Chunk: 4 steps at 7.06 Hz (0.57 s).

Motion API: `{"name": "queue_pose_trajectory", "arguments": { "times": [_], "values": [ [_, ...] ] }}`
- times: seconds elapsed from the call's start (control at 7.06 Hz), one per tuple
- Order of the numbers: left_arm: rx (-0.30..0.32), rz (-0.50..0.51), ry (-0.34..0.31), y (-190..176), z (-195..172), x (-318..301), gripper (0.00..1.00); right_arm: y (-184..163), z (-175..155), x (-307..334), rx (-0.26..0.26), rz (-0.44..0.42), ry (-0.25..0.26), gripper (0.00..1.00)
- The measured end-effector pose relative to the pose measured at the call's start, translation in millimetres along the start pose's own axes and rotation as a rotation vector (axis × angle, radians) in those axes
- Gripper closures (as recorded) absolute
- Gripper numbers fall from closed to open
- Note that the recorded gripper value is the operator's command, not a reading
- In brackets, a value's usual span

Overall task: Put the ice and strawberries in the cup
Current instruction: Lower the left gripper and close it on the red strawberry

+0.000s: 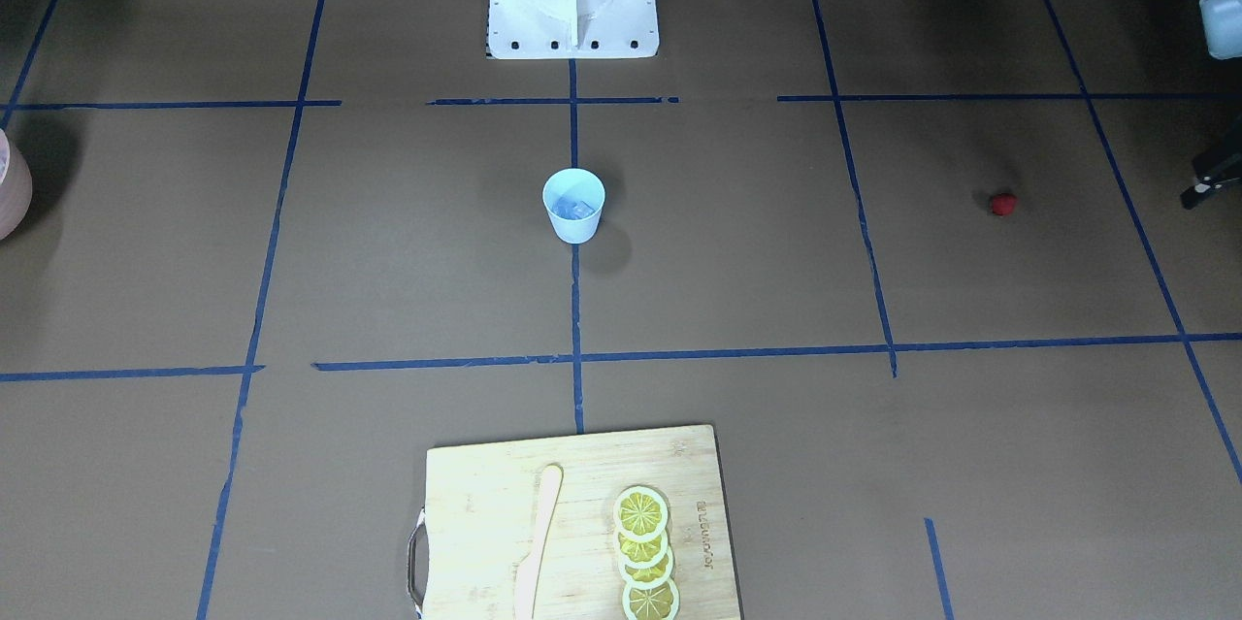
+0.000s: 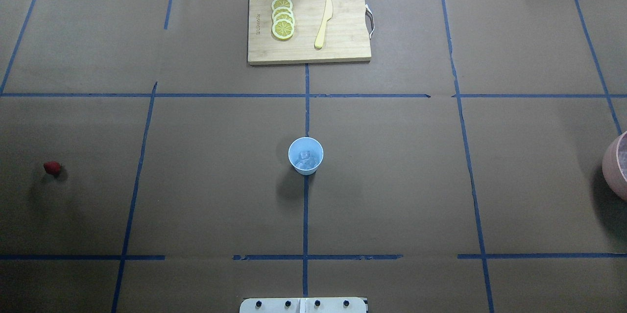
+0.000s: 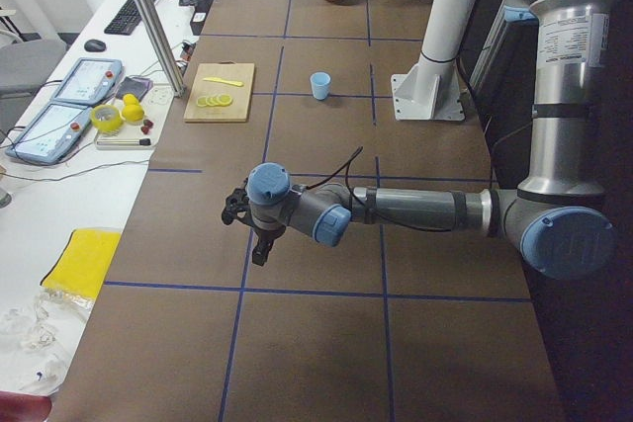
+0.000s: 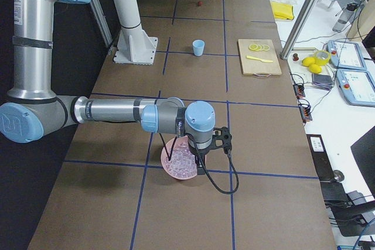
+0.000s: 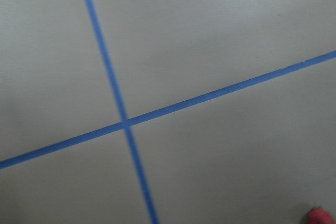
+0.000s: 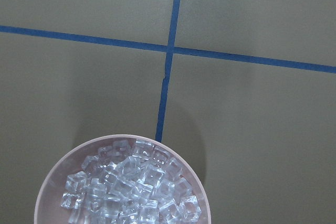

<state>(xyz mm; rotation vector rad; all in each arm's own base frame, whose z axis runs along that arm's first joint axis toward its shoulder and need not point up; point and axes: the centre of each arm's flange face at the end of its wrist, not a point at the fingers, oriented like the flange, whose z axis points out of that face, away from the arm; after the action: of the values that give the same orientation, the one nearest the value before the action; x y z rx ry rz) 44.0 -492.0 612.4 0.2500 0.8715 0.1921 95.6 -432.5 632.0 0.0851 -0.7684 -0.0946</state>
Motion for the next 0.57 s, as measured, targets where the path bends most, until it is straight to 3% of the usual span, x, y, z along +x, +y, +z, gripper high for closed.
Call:
{"name": "queue_pose_trajectory", "arguments": {
  "times": [0.57],
  "values": [
    [0.011, -0.113, -0.075, 35, 80, 94, 0.0, 1, 0, 0, 0.0, -0.001, 0.0, 0.0]
  ]
}}
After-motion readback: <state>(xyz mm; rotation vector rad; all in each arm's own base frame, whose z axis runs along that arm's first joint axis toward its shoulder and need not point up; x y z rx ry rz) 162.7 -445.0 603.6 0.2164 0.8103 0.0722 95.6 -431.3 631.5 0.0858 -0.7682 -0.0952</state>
